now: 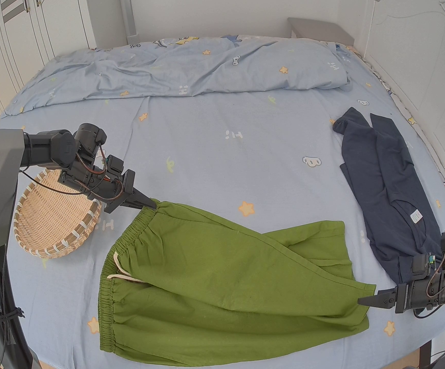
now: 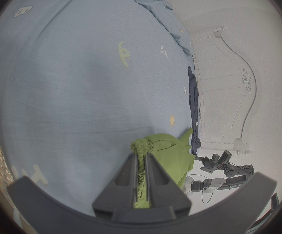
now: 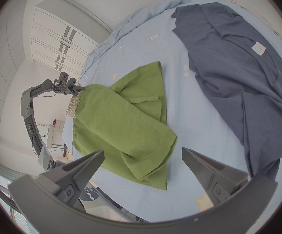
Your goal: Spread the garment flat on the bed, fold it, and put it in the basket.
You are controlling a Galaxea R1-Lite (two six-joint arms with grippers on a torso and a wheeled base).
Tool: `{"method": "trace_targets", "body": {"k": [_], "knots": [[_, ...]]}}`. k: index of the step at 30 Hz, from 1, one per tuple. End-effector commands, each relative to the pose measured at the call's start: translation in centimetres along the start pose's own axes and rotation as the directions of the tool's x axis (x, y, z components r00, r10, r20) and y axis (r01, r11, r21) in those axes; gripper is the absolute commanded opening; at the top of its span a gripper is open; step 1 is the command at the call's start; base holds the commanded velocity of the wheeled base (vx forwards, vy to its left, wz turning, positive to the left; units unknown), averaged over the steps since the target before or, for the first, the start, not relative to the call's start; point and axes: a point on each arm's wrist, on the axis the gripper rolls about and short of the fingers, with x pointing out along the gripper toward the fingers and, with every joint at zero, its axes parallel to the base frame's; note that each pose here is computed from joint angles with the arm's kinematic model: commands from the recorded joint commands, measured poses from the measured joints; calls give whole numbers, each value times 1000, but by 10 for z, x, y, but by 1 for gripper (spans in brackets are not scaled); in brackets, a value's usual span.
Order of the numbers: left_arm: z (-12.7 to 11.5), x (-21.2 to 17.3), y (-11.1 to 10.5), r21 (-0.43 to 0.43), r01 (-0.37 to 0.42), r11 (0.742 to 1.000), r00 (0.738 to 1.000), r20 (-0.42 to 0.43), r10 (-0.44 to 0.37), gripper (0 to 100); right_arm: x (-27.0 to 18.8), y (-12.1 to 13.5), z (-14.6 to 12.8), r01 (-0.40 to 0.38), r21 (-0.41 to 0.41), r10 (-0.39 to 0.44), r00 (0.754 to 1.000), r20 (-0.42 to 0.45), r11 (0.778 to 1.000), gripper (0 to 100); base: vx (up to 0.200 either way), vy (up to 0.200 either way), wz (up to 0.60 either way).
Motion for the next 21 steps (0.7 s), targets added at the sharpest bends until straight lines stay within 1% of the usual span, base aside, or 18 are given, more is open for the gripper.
{"method": "trace_targets", "body": {"k": [1,5,13,15,16,21], "knots": [[0,-2,-1,3,0,1000,1000,5,0,0,8,-3,-2,-4,15,5,999,-45,1000,100,0,0,0],[1,-3,-1,3,0,1000,1000,7,0,0,15,-8,2,2,33,0,998,-63,999,100,0,0,0],[1,-2,-1,2,0,1000,1000,6,0,0,23,-12,8,-2,26,3,999,-38,1000,100,0,0,0],[0,-3,0,-2,-2,1000,1000,7,2,0,30,-14,11,-7,40,8,999,-38,999,100,0,0,0],[0,-3,0,-2,-2,1000,1000,7,2,0,30,-14,11,-6,42,8,999,-38,999,0,0,0,0],[0,-4,0,-2,-2,1000,1000,8,2,0,36,-19,10,-4,56,7,999,-46,998,0,0,0,0]]}}
